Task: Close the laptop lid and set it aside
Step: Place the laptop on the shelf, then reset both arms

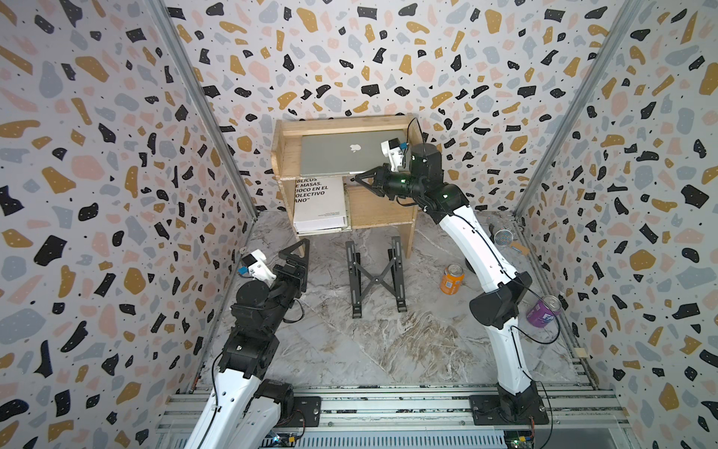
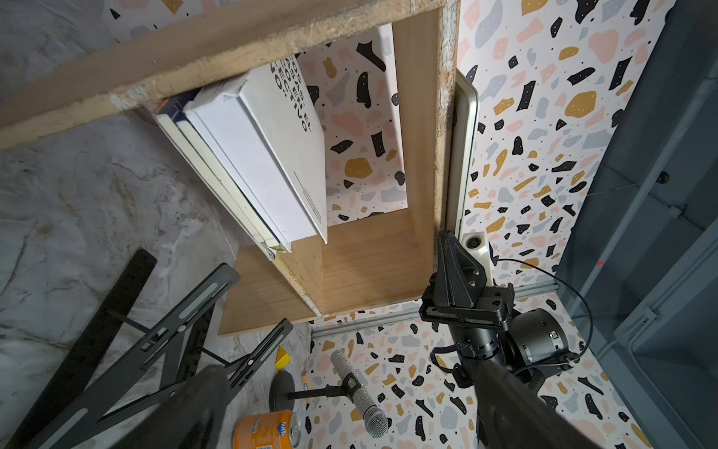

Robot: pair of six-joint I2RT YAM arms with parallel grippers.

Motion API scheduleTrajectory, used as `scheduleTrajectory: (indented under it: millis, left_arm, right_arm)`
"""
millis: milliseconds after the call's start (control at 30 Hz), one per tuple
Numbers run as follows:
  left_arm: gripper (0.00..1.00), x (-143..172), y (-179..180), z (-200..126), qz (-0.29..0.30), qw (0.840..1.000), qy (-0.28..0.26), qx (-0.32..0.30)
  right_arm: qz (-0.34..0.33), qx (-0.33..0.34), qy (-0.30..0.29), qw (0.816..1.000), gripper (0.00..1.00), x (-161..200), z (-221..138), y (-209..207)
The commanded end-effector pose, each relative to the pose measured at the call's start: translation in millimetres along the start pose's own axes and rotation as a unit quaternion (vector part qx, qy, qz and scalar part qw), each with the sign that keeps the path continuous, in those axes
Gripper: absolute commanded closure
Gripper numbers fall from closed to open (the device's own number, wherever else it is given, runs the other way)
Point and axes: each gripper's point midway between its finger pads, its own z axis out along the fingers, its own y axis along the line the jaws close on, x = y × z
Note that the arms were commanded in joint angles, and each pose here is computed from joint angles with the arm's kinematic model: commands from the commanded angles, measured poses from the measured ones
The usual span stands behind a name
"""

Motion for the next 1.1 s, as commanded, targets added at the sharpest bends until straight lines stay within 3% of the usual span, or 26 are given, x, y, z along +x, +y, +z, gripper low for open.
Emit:
scheduleTrajectory:
  millis: [0, 233, 367, 433, 467, 567, 667, 767, 900, 967, 1067]
  left_arm:
    - [0.00, 2, 4, -3, 0.028, 1.000, 0.004, -0.002]
    - [0.00, -1, 10, -10, 0.091, 0.995, 0.005, -0.045]
    - [0.00, -12, 13, -15, 0.190, 0.976, 0.001, -0.106]
    - [0.00, -17, 11, -13, 0.234, 0.964, 0.005, -0.129]
    - [0.00, -20, 7, -11, 0.271, 0.953, 0.008, -0.137]
    - [0.00, -27, -11, -8, 0.313, 0.940, 0.010, -0.137]
    - [0.00, -42, -20, -10, 0.331, 0.929, -0.015, -0.163]
    - [0.00, -58, -19, -16, 0.349, 0.915, -0.044, -0.197]
    - [0.00, -62, -16, -11, 0.399, 0.897, -0.063, -0.181]
    - [0.00, -64, 1, -8, 0.406, 0.889, -0.071, -0.198]
    - [0.00, -66, 36, -5, 0.419, 0.875, -0.085, -0.229]
  right_arm:
    - [-0.085, -0.069, -0.029, 0.994, 0.89, -18, -39, 75]
    - [-0.135, -0.106, 0.009, 0.985, 0.49, 12, -67, 119]
    - [-0.169, -0.084, 0.009, 0.982, 0.34, 31, -96, 124]
    - [-0.194, -0.047, 0.011, 0.980, 0.30, 43, -112, 114]
    - [-0.212, -0.011, 0.010, 0.977, 0.27, 49, -124, 105]
    - [-0.251, 0.102, 0.012, 0.963, 0.22, 63, -151, 64]
    - [-0.288, 0.222, -0.007, 0.932, 0.12, 71, -181, 13]
    - [-0.317, 0.338, -0.048, 0.885, 0.06, 69, -221, -29]
    - [-0.353, 0.419, -0.114, 0.829, 0.03, 73, -261, -65]
    - [-0.350, 0.473, -0.136, 0.797, 0.01, 73, -285, -85]
    - [-0.329, 0.532, -0.153, 0.765, 0.01, 76, -316, -120]
